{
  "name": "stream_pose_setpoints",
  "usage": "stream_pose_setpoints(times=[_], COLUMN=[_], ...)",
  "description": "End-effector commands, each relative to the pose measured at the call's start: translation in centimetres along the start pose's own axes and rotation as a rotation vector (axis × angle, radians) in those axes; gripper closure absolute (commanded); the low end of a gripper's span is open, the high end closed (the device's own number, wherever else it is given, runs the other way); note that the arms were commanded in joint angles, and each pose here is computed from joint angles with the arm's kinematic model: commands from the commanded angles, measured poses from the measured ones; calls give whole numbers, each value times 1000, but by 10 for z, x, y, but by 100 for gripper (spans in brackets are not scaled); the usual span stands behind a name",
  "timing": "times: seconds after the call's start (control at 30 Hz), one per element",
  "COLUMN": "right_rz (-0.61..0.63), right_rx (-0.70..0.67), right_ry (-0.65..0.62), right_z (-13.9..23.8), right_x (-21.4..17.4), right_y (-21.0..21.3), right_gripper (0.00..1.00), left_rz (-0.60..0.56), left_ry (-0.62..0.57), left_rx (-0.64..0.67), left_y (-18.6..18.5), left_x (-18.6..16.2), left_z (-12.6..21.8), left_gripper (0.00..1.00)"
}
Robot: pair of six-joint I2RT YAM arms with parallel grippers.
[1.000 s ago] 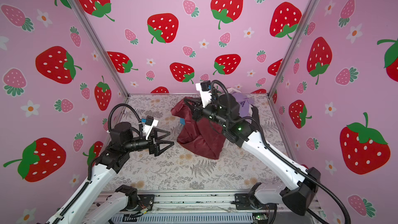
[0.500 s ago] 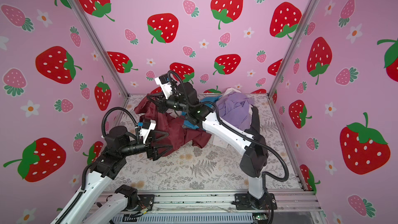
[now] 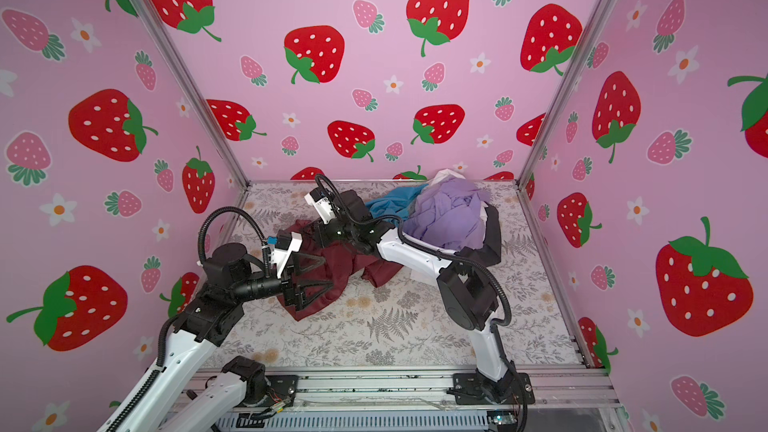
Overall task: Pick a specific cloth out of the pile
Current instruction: 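Carry the maroon shirt with the right gripper toward the left gripper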
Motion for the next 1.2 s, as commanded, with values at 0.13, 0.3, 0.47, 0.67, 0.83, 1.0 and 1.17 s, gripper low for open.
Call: stream_pose_setpoints(times=[0.13,0.3,0.47,0.67,0.83,1.0,1.17], right_rz=[-42,-49,-72,-106,-94,-108,-129], right_rx=[-130,-307,-387,-351,-305,-267,-226], right_ry=[3,89,182,256,304,331,331], right_z=[42,57,56,41,24,10,-2], right_x=[-23,-59,-91,-118,-134,-145,-149], right_y=[-28,-59,-81,-86,-79,-77,-72], right_gripper=[100,100,100,91,65,51,49], left_rz=[-35,-32,-26,-21,-17,-13,-12], left_ry=[-9,-5,2,8,11,15,18], left_rx=[-18,-16,-16,-15,-12,-10,-10], left_y=[-5,-3,-1,0,2,3,4], left_x=[5,4,3,1,0,-1,-2], left_z=[0,-1,-2,-3,-4,-5,-6], left_gripper=[1,1,1,1,1,1,1])
Point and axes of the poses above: each gripper's point midway between its finger pads, its own z axis back along the fingers, its own y axis along the line the jaws close on, x = y × z, the point moved 4 cm from there along z, back along the fingers, and after that the axes turned 5 degrees about -z, right-handed, at the moved point
